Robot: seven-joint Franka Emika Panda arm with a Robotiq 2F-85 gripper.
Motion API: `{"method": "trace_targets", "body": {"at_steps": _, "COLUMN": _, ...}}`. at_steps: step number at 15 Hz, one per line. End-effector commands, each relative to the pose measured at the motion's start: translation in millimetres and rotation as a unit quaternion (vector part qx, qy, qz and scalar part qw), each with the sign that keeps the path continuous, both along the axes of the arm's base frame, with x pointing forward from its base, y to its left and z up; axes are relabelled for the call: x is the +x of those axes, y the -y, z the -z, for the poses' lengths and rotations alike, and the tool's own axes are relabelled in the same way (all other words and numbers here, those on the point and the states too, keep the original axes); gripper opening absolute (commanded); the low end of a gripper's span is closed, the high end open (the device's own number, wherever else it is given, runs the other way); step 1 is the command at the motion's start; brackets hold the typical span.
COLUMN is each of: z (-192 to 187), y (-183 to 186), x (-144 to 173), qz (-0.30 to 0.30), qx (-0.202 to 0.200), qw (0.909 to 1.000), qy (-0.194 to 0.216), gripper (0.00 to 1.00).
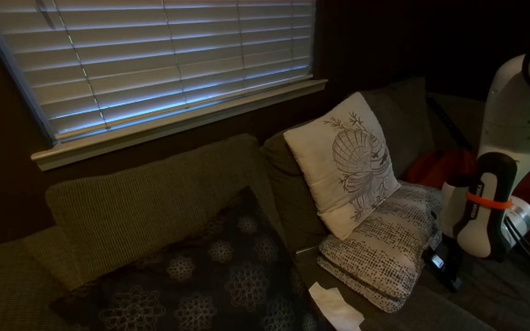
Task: Place the remote control underneath the white cushions.
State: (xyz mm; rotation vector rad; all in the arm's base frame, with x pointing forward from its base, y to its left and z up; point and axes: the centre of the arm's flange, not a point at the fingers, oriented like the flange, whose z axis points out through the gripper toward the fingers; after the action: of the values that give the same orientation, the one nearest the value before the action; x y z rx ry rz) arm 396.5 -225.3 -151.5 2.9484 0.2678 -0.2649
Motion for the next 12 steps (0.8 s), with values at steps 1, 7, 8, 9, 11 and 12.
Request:
{"method": "trace_targets", "body": {"at_steps": 1, "z": 17.0, "y": -8.2, "x": 4.5, "qz": -0.013, "qx": -0.009, "qw": 0.9986, "qy": 0.051, "gripper": 1.0}}
{"method": "trace_targets", "body": {"at_steps": 7, "z": 25.8, "y": -19.3, "x": -0.7, "qz": -0.009, "qx": 0.011, "qw": 0.9967, "qy": 0.079, "gripper": 1.0}}
{"method": "trace_targets", "body": {"at_steps": 8, "z": 25.7, "y": -21.1, "x": -2.0, "qz": -0.008, "qx": 0.012, "qw": 0.9967, "qy": 0.08, "gripper": 1.0}}
{"method": "trace_targets", "body": {"at_steps": 9, "z": 26.7, "y": -21.8, "x": -3.5, "qz": -0.005, "qx": 0.015, "qw": 0.9967, "qy": 0.079, "gripper": 1.0}}
{"method": "trace_targets", "body": {"at_steps": 11, "z": 29.2, "y": -22.1, "x": -6.2, "qz": -0.002, "qx": 0.013, "qw": 0.9967, "qy": 0.081, "gripper": 1.0}}
{"method": "trace_targets", "body": {"at_steps": 12, "z": 30.7, "y": -22.5, "x": -6.9, "qz": -0.003, "qx": 0.013, "qw": 0.9967, "qy": 0.08, "gripper": 1.0}}
